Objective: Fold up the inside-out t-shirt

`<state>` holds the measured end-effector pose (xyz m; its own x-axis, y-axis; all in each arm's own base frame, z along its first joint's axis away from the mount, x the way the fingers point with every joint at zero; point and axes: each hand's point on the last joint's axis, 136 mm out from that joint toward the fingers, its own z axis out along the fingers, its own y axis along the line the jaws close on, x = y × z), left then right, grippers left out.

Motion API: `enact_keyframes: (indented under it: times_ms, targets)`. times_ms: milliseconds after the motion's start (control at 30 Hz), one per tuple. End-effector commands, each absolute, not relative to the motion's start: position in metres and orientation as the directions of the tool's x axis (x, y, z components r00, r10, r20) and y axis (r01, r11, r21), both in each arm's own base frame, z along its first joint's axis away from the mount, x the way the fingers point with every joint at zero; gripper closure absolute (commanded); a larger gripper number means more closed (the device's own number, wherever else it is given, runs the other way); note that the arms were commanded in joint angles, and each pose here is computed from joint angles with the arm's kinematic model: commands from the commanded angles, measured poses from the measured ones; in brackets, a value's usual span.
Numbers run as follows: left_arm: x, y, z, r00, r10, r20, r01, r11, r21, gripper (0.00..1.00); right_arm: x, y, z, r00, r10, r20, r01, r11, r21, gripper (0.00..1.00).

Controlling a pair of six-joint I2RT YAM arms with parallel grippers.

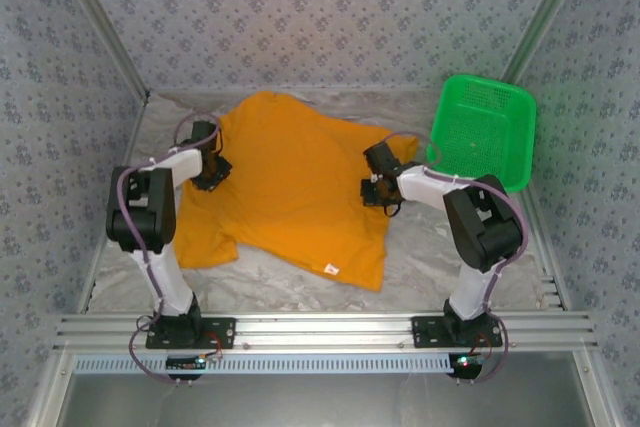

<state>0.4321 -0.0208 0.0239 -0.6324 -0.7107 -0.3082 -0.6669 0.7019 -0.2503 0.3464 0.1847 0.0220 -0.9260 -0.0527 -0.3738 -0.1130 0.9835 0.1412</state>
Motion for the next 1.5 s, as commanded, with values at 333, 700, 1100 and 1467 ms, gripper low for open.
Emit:
enact_keyframes:
  times_ms: [333, 700, 1100, 1467]
  targets:
    - [0.524, -0.120, 0.019, -0.922, -0.283, -0.264, -0.208, 0.937, -0.281, 0.76, 0.206, 0.326, 0.043, -0.916, -0.289, -0.280, -0.341, 0.926, 0.161, 0.60]
    - [0.514, -0.183, 0.142, -0.847, -0.173, -0.503, 0.044, 0.919, -0.391, 0.46, 0.215, 0.164, 0.078, -0.941, 0.153, -0.303, 0.136, 0.988, 0.076, 0.46]
    - [0.325, -0.291, 0.195, -0.560, 0.279, -0.780, 0.637, 0.747, -0.189, 0.40, 0.214, 0.125, 0.054, -0.893, 0.412, -0.181, 0.356, 0.893, 0.277, 0.53]
    - [0.178, -0.380, 0.126, -0.241, 0.553, -0.798, 0.945, 0.321, -0.063, 0.36, 0.227, 0.107, 0.028, -0.842, 0.513, -0.168, 0.451, 0.840, 0.302, 0.77]
